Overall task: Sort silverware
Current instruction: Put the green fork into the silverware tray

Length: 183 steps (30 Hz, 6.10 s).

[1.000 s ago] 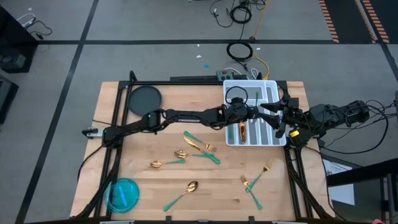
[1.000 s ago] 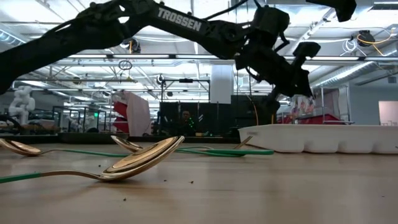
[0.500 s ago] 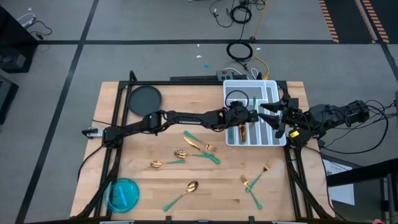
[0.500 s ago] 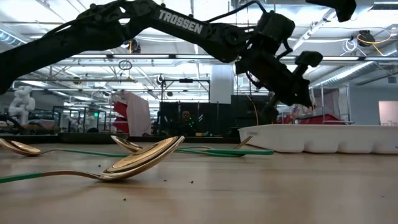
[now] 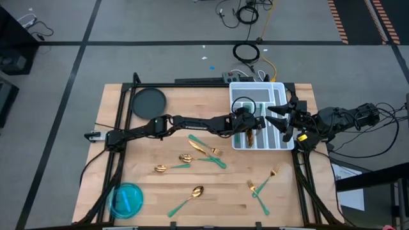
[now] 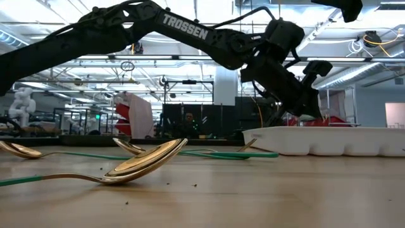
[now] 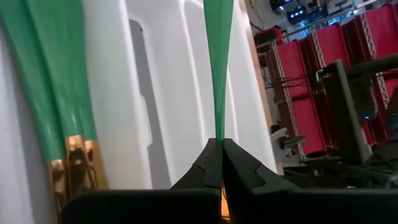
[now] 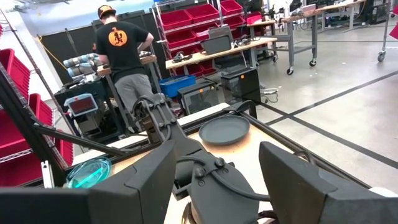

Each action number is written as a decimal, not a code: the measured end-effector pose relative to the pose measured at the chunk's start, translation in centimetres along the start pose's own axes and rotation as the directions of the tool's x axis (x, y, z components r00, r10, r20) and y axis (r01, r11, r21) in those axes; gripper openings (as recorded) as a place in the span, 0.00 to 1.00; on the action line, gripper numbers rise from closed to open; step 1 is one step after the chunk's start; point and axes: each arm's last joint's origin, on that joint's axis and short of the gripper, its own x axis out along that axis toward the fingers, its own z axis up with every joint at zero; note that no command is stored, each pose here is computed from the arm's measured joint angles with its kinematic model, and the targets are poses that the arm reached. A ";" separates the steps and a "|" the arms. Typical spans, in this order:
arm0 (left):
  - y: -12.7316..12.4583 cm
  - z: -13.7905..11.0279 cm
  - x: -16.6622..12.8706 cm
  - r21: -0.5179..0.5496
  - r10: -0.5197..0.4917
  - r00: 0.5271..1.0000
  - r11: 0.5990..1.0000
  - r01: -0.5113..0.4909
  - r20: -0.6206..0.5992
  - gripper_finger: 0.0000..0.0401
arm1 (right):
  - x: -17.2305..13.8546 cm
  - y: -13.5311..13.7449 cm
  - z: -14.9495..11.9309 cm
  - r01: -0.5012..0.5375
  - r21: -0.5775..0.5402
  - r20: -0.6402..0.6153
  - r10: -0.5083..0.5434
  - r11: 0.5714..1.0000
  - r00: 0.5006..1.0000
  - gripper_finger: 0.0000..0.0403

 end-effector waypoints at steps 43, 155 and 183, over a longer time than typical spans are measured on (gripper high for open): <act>-5.3 10.4 -2.2 0.034 -0.594 0.799 0.800 0.599 -0.089 0.14 | -1.4 -2.5 -5.7 0.193 -0.011 -0.570 -0.164 0.981 0.805 0.56; -18.0 25.8 -49.7 0.904 -0.755 0.652 0.232 0.358 -0.065 0.14 | 9.3 -12.4 -11.0 0.477 0.104 -0.572 -0.340 0.872 0.746 0.00; -18.5 26.0 -49.7 0.910 -0.797 0.601 0.208 0.360 -0.056 0.14 | 8.8 -13.4 -11.1 0.496 0.073 -0.447 -0.416 0.865 0.792 0.00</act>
